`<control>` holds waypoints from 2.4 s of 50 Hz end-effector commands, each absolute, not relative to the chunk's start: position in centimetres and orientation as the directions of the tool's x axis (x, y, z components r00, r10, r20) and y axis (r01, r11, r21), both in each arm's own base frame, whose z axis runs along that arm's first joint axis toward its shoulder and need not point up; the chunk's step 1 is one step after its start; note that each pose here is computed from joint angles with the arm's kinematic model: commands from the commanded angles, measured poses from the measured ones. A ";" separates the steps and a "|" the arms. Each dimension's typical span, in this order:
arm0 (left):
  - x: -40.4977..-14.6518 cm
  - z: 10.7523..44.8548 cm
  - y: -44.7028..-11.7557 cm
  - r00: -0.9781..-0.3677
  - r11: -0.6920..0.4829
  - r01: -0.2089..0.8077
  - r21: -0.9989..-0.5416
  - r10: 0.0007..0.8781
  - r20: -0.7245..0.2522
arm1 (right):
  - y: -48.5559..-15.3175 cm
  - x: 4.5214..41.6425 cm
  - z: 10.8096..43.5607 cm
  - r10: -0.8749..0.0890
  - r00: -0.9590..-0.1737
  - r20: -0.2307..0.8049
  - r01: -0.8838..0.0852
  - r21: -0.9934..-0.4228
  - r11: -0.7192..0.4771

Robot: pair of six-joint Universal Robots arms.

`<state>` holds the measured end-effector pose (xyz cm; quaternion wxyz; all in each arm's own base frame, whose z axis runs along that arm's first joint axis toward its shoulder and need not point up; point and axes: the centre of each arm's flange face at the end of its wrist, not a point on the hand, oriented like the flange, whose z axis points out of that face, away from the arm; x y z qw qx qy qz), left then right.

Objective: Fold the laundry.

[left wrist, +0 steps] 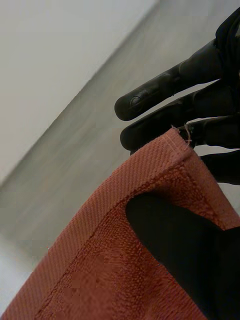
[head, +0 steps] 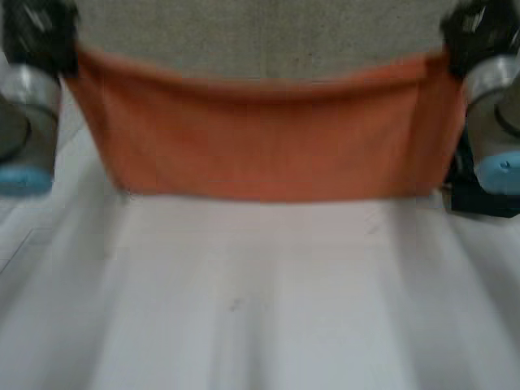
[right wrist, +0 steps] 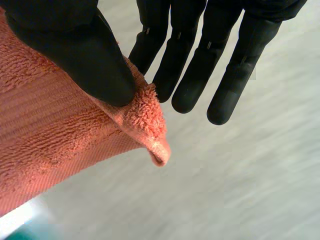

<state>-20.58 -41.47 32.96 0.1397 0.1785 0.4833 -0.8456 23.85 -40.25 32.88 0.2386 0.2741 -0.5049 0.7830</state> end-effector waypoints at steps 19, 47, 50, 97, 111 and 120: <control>-20.6 22.1 -40.3 -0.939 -0.325 0.265 -0.908 0.128 -0.320 | -41.0 26.0 23.1 -0.171 -0.737 0.654 -0.576 -0.741 -0.345; -13.1 18.6 -23.3 -0.683 0.327 0.725 -0.606 0.461 -0.567 | -27.0 17.1 19.2 -0.651 -0.331 0.683 -0.932 -0.343 0.115; -13.6 18.8 -25.1 -0.682 0.243 0.718 -0.653 0.432 -0.590 | -28.5 17.3 19.5 -0.596 -0.376 0.710 -0.914 -0.388 0.114; -23.8 21.6 -35.4 -0.819 -0.086 0.540 -0.837 0.175 -0.546 | -37.8 25.5 25.5 -0.212 -0.763 0.610 -0.555 -0.788 -0.267; -24.5 16.8 -34.0 -0.757 -0.079 0.546 -0.834 0.381 -0.531 | -36.3 23.2 19.4 -0.526 -0.686 0.502 -0.601 -0.799 0.022; -25.5 12.5 -37.9 -0.748 -0.052 0.560 -0.827 0.398 -0.532 | -40.4 24.3 14.1 -0.511 -0.689 0.514 -0.602 -0.799 0.008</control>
